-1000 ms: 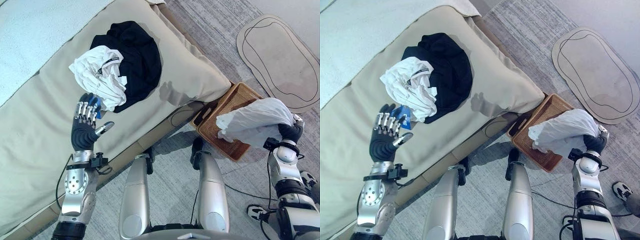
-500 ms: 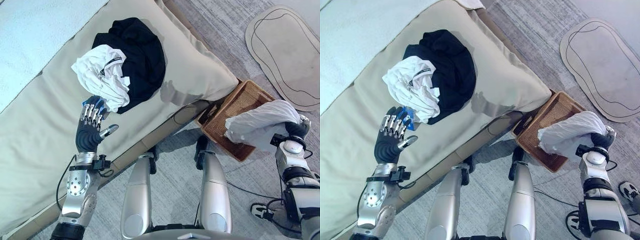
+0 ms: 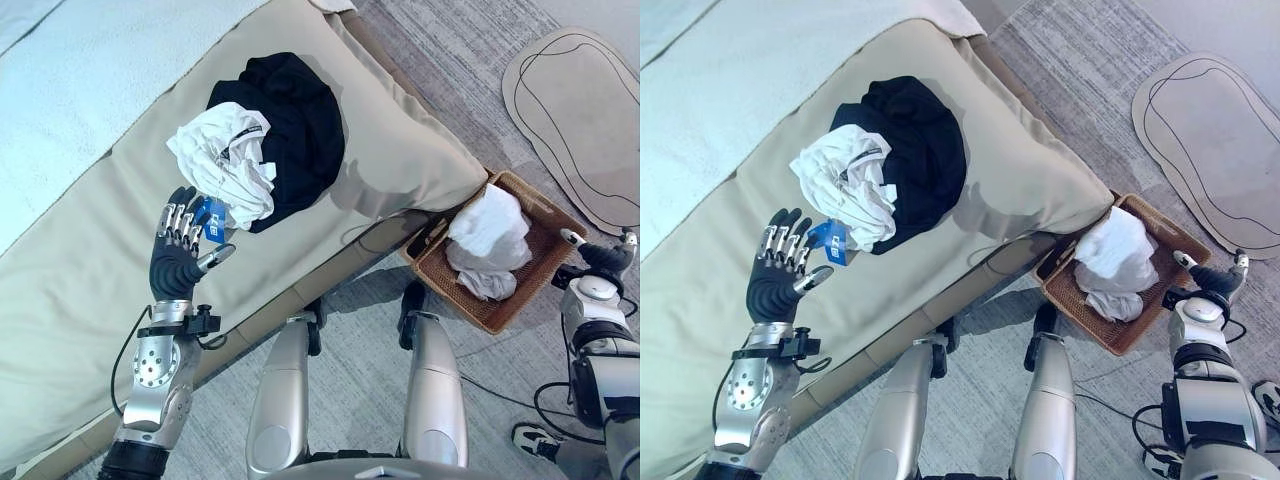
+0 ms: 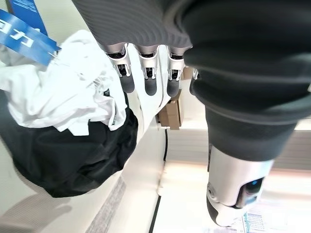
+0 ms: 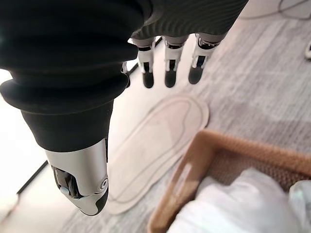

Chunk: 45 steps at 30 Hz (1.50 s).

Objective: Pick up clothes into the bucket

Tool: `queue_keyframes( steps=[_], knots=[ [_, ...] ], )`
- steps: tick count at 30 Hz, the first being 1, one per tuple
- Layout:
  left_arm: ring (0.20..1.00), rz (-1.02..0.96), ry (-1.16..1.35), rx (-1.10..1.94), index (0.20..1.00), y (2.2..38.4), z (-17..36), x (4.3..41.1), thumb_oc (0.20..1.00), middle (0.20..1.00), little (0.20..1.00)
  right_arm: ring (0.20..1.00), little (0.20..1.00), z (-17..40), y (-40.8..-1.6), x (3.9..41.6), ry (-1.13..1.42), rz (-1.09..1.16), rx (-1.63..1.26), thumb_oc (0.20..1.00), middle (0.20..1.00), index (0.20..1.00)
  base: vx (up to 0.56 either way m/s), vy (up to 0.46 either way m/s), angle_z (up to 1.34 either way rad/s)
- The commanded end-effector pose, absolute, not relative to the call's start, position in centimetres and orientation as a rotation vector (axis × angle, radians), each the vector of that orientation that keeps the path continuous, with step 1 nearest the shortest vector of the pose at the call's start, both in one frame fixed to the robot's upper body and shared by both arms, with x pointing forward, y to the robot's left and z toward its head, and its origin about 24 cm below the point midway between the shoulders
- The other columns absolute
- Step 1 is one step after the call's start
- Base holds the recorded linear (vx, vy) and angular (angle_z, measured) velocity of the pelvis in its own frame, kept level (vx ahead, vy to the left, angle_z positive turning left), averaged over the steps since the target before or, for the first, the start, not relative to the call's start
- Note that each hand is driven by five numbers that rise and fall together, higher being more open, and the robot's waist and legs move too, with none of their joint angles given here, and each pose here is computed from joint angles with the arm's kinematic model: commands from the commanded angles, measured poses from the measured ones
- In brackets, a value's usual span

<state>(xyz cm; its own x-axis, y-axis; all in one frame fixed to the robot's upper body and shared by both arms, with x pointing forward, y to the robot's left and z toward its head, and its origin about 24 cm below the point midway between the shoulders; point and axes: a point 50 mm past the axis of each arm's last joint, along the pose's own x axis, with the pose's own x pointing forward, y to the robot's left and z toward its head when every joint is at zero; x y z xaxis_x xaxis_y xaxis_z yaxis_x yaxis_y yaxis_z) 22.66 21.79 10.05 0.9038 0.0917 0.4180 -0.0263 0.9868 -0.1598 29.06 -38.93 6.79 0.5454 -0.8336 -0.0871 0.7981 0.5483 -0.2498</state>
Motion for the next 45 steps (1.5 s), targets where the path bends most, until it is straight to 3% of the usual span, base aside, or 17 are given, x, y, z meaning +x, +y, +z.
queue_keyframes(
  steps=[1, 6, 17, 21, 26, 36, 45],
  knots=[
    [1.0, 0.096, -0.503, -0.168, 1.0, 22.2, 10.8, 22.0, 1.0, 1.0, 1.0, 1.0, 1.0, 7.1, -39.2, 28.9, 0.206, -1.008, -0.242, 1.0, 1.0, 1.0, 0.0, 0.0, 0.0],
    [1.0, 0.137, -0.502, -0.144, 1.0, 22.7, 10.6, 22.4, 1.0, 1.0, 1.0, 1.0, 1.0, 6.6, -37.7, 29.3, 0.15, -0.956, -0.246, 1.0, 1.0, 1.0, 0.01, -0.001, 0.0],
    [1.0, 0.33, -0.311, 0.166, 1.0, 25.4, 6.4, 24.5, 1.0, 1.0, 1.0, 1.0, 1.0, 6.6, -28.5, 27.5, -0.206, -0.49, -0.174, 1.0, 1.0, 1.0, 0.07, 0.004, 0.16],
    [1.0, 0.397, -0.319, 0.409, 1.0, 26.0, 7.1, 26.3, 1.0, 1.0, 1.0, 1.0, 1.0, 5.6, -24.3, 26.8, -0.217, -0.271, -0.059, 1.0, 1.0, 1.0, 0.06, 0.029, 0.02],
    [1.0, 0.444, -0.396, 0.757, 1.0, 26.8, 9.8, 29.1, 1.0, 1.0, 1.0, 1.0, 1.0, 5.2, -21.0, 27.3, -0.201, -0.103, -0.137, 1.0, 1.0, 1.0, 0.0, 0.026, 0.06],
    [1.0, 0.586, -0.361, 1.306, 1.0, 31.3, 13.0, 31.7, 1.0, 1.0, 1.0, 1.0, 1.0, 5.6, -20.2, 27.2, -0.224, -0.03, -0.197, 1.0, 1.0, 1.0, -0.01, 0.048, -0.03],
    [1.0, 0.573, -0.343, 1.321, 1.0, 32.0, 13.1, 31.8, 1.0, 1.0, 1.0, 1.0, 1.0, 5.8, -20.8, 26.4, -0.239, -0.031, -0.203, 1.0, 1.0, 1.0, -0.01, 0.055, -0.16]
  ],
)
